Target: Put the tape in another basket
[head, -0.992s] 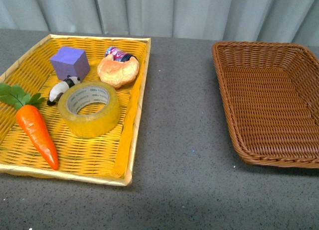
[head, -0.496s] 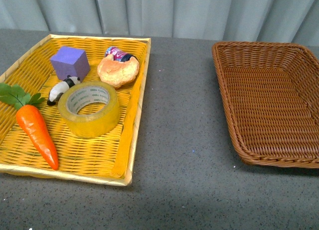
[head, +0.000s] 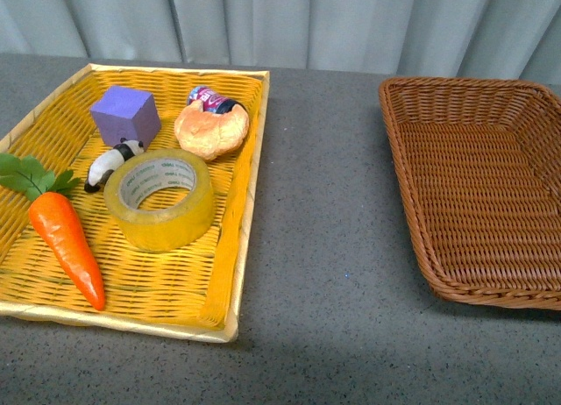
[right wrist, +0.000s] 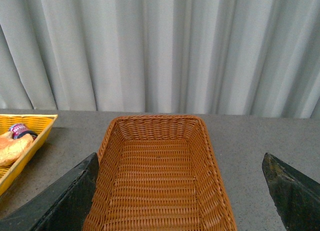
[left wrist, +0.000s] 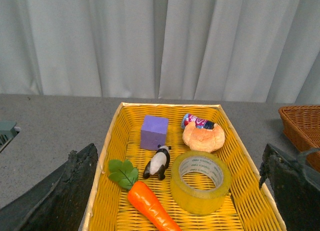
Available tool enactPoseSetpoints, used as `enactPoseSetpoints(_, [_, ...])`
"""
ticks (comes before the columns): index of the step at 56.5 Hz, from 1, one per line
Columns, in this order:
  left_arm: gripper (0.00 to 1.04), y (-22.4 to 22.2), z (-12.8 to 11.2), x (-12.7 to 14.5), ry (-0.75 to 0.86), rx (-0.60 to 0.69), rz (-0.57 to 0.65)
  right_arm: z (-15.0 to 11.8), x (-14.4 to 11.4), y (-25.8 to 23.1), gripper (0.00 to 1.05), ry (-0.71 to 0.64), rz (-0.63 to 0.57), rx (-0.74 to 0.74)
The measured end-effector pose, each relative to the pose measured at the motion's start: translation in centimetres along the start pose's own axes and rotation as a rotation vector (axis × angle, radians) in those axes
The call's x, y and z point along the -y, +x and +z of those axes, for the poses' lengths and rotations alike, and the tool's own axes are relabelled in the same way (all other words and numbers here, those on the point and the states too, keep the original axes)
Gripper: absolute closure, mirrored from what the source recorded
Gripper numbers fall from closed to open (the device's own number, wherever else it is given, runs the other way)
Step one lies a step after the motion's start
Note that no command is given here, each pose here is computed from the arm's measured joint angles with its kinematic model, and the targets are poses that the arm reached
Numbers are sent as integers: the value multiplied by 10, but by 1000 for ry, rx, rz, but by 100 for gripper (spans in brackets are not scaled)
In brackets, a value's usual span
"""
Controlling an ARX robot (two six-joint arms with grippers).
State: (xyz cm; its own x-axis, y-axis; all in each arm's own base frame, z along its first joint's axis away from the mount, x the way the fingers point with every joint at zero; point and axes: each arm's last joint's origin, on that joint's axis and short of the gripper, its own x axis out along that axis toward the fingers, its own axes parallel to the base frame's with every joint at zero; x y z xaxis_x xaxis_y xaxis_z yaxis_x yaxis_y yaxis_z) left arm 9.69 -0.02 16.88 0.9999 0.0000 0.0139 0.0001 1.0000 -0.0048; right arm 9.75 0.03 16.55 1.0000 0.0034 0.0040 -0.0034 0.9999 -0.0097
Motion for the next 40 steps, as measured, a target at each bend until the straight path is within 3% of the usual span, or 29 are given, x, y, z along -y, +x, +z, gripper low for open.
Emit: enactPoseSetpoints(40, [7, 0, 0, 0, 0, 0, 0, 0, 0, 0, 9, 0, 0, 0])
